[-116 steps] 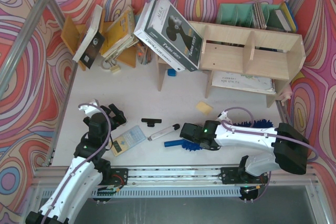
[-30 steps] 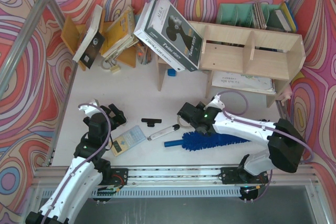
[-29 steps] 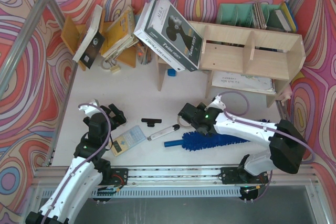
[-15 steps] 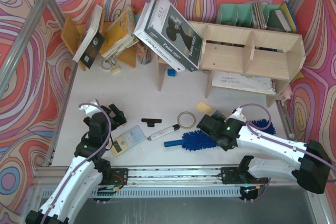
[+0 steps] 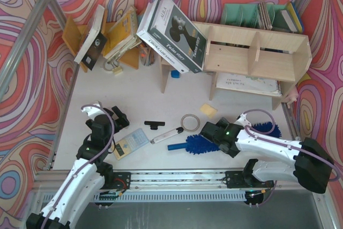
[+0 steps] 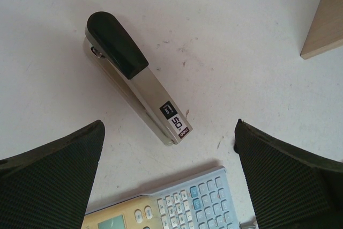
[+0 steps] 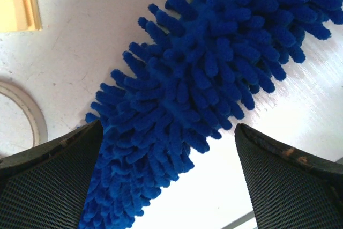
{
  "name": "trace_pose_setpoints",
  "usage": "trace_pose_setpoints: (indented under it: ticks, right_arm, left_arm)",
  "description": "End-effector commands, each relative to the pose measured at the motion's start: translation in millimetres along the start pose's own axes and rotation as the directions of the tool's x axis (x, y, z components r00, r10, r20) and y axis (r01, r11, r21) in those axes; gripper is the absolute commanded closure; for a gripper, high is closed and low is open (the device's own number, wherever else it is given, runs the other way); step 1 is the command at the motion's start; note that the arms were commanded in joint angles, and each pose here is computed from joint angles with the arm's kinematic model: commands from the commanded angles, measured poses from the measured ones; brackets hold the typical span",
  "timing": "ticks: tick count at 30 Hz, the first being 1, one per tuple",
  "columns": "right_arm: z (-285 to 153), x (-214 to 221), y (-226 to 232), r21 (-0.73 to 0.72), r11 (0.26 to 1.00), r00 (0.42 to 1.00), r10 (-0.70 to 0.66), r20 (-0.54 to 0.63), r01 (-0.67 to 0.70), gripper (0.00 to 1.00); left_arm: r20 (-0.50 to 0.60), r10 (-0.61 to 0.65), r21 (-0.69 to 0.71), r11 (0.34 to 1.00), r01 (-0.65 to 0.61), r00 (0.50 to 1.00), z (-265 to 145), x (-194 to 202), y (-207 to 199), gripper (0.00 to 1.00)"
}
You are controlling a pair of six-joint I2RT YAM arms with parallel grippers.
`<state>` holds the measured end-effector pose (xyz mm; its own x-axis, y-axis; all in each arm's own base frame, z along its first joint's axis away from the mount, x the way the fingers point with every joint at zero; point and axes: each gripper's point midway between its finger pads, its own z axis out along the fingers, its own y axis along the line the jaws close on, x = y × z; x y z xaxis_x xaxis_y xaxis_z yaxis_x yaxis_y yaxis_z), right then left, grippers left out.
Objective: Dust the bookshelf with a duster
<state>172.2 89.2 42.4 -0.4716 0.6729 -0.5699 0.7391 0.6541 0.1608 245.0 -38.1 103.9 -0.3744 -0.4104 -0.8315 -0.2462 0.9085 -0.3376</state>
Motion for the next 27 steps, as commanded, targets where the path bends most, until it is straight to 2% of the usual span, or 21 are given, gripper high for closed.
trace_pose_setpoints:
  ticks: [1, 17, 20, 27]
  right_arm:
    - [10.6, -3.0, 1.4, -0.022, 0.999, 0.998, 0.042, 0.035, -0.042, 0.02]
    - [33.4, 5.7, -8.0, 0.037, 0.992, 0.993, 0.117, 0.022, -0.118, 0.14]
    - [36.6, 7.9, -11.3, 0.051, 0.992, 0.993, 0.118, 0.022, -0.119, 0.22]
    - [38.8, 8.0, -17.4, 0.069, 0.987, 0.989, 0.145, 0.029, -0.147, 0.49]
  left_arm:
    - [0.008, 0.003, 0.023, 1.0, -0.003, 1.0, 0.8, -2.7, -5.6, 0.02]
    - [-0.001, 0.007, 0.029, 1.0, -0.007, 1.0, 2.1, -1.9, -7.6, 0.02]
    - [-0.002, 0.008, 0.023, 1.0, -0.008, 1.0, 2.5, -1.8, -7.1, 0.02]
    - [-0.008, 0.011, 0.022, 1.0, -0.011, 1.0, 2.9, -0.9, -7.1, 0.02]
